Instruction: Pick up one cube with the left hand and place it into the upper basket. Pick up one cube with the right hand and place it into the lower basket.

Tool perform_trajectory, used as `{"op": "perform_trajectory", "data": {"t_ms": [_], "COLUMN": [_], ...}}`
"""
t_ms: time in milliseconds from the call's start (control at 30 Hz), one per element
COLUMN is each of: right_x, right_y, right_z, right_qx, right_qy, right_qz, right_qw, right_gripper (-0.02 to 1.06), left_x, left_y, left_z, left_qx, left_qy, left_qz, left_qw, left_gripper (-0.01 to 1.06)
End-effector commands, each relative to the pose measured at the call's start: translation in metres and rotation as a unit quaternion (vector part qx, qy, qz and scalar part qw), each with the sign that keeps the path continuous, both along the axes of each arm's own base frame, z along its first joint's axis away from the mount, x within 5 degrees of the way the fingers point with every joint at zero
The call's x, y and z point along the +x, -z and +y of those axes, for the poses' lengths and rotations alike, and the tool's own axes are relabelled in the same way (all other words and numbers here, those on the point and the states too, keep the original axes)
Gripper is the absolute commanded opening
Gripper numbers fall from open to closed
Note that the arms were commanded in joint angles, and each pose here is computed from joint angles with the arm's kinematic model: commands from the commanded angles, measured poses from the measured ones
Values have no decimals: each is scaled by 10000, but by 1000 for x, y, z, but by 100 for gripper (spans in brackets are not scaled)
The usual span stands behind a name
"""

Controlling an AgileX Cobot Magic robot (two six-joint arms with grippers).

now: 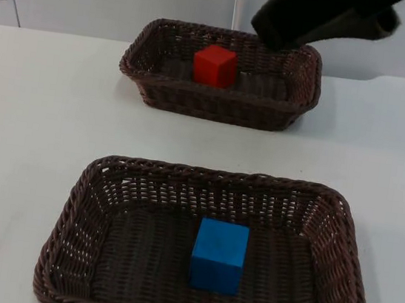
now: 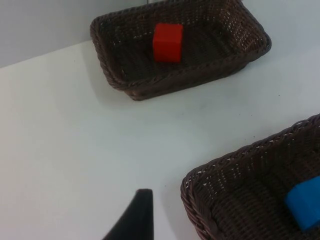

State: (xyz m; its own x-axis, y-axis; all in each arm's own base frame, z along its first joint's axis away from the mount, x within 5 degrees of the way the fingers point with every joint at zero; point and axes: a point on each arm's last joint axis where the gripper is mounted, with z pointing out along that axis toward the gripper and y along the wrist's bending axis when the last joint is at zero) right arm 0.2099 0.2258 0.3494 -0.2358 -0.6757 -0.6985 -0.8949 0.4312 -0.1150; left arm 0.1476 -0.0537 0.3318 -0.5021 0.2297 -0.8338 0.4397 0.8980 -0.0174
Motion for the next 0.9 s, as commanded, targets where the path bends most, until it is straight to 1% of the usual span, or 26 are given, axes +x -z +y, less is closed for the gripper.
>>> {"op": "perform_trajectory", "data": {"t_ms": [0,133,167,300,333,433,533,600,700,800,867], "right_x": [-7,-15,-15,-26,-26,-37,-45,-53,-64,-72,-79], "right_y": [-6,-7,-7,0,0,6,10,11,12,14,13], "right_z": [-3,-12,-12,-24,-24,-37,-45,-54,-66,-74,-81], "right_qx": [46,140,140,259,259,469,540,667,800,848,952], "right_qy": [-39,-9,-9,73,73,226,274,331,386,387,427], "right_qz": [26,-72,-72,-189,-189,-312,-367,-456,-562,-607,-633], "right_qw": [10000,9999,9999,9995,9995,9982,9975,9962,9945,9938,9925], "right_gripper": [72,72,72,72,72,72,72,72,72,72,72], "left_x": [-5,-20,-20,-35,-35,-41,-45,-49,-58,-66,-74], "left_y": [-2,-11,-11,-18,-18,-18,-17,-18,-20,-22,-23], "left_z": [0,4,4,8,8,9,9,10,12,14,15], "left_qx": [-56,66,66,122,122,148,168,145,113,65,15], "left_qy": [26,166,166,184,184,243,283,287,297,297,293], "left_qz": [-84,-431,-431,-725,-725,-658,-594,-603,-694,-751,-827], "left_qw": [9999,9989,9989,9971,9971,9974,9977,9977,9971,9967,9961], "left_gripper": [105,105,105,105,105,105,105,105,105,105,105]}}
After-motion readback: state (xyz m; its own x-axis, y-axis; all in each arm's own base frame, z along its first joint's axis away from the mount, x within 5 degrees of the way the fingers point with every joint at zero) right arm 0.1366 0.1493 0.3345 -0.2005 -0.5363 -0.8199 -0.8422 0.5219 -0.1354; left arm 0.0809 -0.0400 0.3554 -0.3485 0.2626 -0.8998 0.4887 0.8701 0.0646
